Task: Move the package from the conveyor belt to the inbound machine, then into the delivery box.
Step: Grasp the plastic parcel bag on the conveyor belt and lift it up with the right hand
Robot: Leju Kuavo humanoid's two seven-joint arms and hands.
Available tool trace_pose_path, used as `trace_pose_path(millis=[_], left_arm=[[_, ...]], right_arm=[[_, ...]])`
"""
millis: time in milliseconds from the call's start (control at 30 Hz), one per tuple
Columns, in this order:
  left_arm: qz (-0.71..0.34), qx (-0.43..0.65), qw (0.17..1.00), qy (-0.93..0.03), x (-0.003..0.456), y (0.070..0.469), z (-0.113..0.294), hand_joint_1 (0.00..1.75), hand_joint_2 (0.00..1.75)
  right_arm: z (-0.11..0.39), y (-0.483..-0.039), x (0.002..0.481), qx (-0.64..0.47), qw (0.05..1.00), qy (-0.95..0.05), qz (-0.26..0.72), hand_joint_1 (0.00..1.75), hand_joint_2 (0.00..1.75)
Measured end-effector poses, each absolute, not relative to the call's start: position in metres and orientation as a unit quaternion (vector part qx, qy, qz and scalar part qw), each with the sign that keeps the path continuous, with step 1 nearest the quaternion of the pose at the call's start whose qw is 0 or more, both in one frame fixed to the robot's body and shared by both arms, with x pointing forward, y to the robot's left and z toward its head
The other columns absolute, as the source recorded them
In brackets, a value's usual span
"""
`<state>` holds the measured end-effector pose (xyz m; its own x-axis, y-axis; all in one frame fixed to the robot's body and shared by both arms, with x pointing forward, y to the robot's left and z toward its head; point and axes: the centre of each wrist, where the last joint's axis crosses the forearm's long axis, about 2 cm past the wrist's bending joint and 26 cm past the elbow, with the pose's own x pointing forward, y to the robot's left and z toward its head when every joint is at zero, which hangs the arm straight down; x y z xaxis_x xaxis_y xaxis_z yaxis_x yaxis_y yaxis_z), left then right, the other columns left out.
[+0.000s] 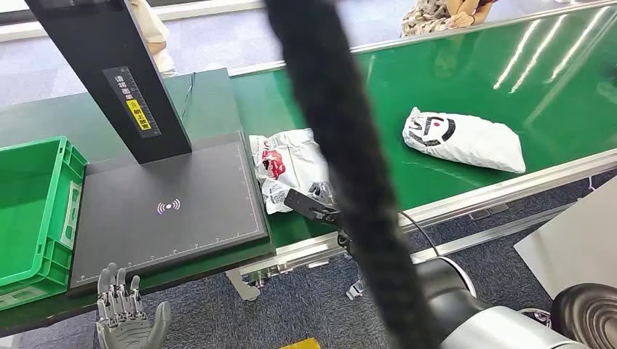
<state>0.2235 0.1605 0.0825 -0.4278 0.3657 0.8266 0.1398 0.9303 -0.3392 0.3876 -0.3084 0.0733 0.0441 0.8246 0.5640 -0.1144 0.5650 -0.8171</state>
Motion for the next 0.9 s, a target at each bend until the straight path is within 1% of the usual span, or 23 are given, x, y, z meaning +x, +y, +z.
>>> trace_pose_path(millis=[267,400,500,700,800,900], left_arm=[[0.112,-0.149,0.511,-0.839,0.223,0.161,0.084,0.0,1.75],[0.112,-0.15,0.511,-0.839,0.223,0.161,0.084,0.0,1.75],[0.111,-0.152,0.511,-0.839,0.223,0.161,0.084,0.0,1.75],[0.109,-0.158,0.51,-0.839,0.224,0.16,0.084,0.0,1.75],[0.107,-0.162,0.509,-0.839,0.224,0.159,0.084,0.0,1.75],[0.106,-0.165,0.508,-0.839,0.225,0.159,0.085,0.0,1.75]], right_arm=[[0.077,-0.309,0.39,-0.289,0.652,-0.613,0.34,1.75,1.75],[0.092,-0.307,0.403,-0.288,0.641,-0.634,0.323,1.75,1.75],[0.119,-0.306,0.423,-0.294,0.626,-0.654,0.305,1.75,1.75],[0.201,-0.3,0.47,-0.313,0.586,-0.694,0.278,1.75,1.75],[0.236,-0.295,0.484,-0.321,0.565,-0.711,0.27,1.75,1.75],[0.259,-0.289,0.492,-0.323,0.548,-0.724,0.264,1.75,1.75]])
